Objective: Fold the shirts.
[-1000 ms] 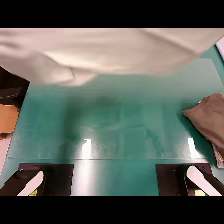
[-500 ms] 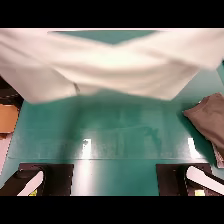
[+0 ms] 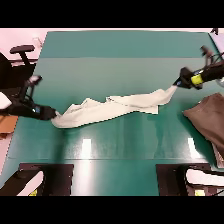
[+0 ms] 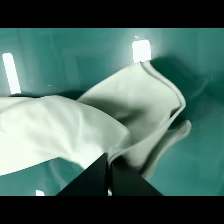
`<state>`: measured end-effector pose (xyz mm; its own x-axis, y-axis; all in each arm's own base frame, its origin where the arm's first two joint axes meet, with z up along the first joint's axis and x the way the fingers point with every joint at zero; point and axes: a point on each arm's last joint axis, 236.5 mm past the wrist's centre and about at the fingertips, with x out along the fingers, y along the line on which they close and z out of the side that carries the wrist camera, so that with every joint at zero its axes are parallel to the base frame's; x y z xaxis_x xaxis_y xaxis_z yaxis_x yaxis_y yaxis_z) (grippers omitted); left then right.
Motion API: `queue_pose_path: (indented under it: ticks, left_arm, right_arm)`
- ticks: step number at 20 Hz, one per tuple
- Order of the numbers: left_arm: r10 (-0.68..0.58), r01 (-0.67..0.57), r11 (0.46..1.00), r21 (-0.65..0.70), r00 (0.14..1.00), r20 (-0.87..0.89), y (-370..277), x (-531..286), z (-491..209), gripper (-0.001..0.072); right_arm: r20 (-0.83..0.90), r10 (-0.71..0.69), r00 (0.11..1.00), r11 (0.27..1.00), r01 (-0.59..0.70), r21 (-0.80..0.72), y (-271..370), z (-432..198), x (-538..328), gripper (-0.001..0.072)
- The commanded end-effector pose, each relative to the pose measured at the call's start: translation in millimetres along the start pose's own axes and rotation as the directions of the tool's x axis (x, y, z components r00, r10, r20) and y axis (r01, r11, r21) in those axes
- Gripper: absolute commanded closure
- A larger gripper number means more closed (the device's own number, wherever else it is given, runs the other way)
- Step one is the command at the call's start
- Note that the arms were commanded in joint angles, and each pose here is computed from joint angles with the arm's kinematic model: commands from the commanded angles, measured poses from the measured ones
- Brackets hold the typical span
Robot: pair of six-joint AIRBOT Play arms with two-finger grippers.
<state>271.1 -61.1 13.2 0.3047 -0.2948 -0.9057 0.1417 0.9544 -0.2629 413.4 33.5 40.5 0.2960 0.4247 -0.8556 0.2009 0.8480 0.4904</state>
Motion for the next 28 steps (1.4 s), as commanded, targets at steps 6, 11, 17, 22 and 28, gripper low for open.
queue_pose_path:
  ticks: [6,11,17,22,28]
  left_arm:
    - [0.01,-0.008,0.998,-0.068,1.0,0.03,13.1,39.3,-16.2,0.0686]
    - [0.006,-0.005,0.998,-0.068,1.0,0.018,12.1,39.1,-18.9,0.0685]
    - [0.005,-0.003,0.998,-0.068,1.0,0.019,11.7,39.1,-18.7,0.0685]
    - [0.005,-0.004,0.998,-0.07,1.0,0.025,11.8,39.1,-17.5,0.0685]
    - [0.005,-0.003,0.998,-0.06,0.999,0.032,11.8,38.9,-15.6,0.0684]
  right_arm:
    - [0.04,-0.05,0.998,0.996,0.053,-0.074,-28.8,11.1,27.3,0.0119]
    - [0.265,-0.04,0.963,0.993,0.068,-0.1,-13.8,24.2,-67.2,0.012]
    - [0.004,0.125,0.992,0.992,-0.124,-0.037,-0.8,-84.8,-55.5,0.0199]
    - [-0.059,0.152,0.987,0.986,-0.147,0.077,-20.8,-123.5,-1.1,0.02]
    - [-0.085,0.275,0.958,0.943,-0.251,0.218,-28.7,-125.4,56.3,0.0187]
